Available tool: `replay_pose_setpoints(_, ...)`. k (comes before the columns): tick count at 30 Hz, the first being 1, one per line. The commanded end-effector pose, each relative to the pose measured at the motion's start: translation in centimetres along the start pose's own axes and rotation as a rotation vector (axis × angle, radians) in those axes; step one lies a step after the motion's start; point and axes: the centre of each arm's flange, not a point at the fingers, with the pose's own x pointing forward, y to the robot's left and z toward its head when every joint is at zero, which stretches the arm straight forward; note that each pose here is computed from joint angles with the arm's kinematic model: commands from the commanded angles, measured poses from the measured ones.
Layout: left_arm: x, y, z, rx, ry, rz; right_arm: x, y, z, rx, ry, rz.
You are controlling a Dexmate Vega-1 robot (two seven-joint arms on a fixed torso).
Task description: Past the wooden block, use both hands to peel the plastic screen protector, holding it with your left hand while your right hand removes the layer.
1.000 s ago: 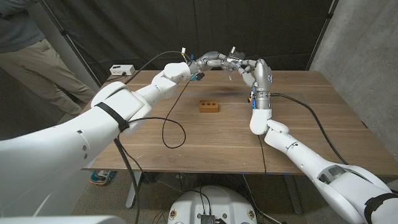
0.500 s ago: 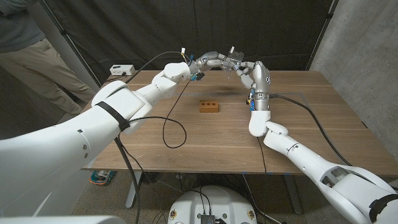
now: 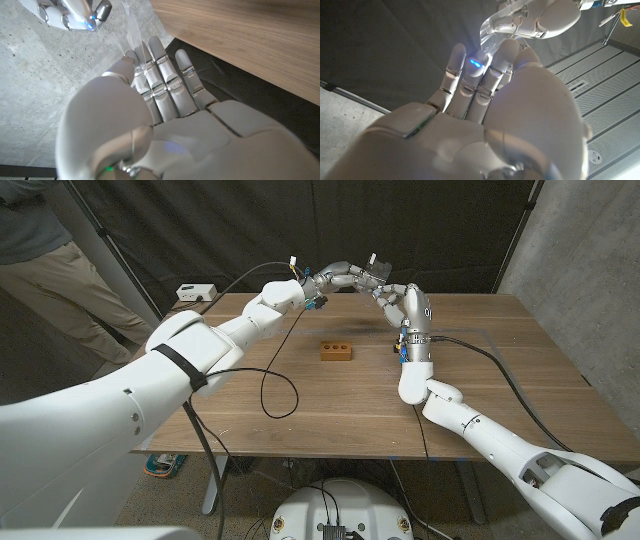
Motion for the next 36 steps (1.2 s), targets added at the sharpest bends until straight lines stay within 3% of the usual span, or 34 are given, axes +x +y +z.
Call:
replay_pose_setpoints(1, -0.4, -0.1, 0.2, 0.005, -0.031, -0.007, -0.5, -0.1, 0.4, 0.026, 0.012, 0.014)
replay_pose_setpoints(16, -1.0, -0.2, 0.4, -0.010, -0.064, -0.024, -0.8, 0.0, 1.1, 0.054, 0.027, 0.015)
replay_pose_setpoints(23, -1.2, -1.0, 0.4, -0.189, -0.064, -0.160, -0.9, 0.2, 1.4, 0.066, 0.042, -0.005)
replay_pose_setpoints(30, -1.4, -1.6, 0.4, -0.336, -0.047, -0.240, -0.7, 0.2, 1.5, 0.102, 0.055, -0.026)
replay_pose_setpoints(36, -1.8, -2.0, 0.0, -0.451, 0.011, -0.212, -0.8, 0.2, 1.8, 0.097, 0.042, -0.026)
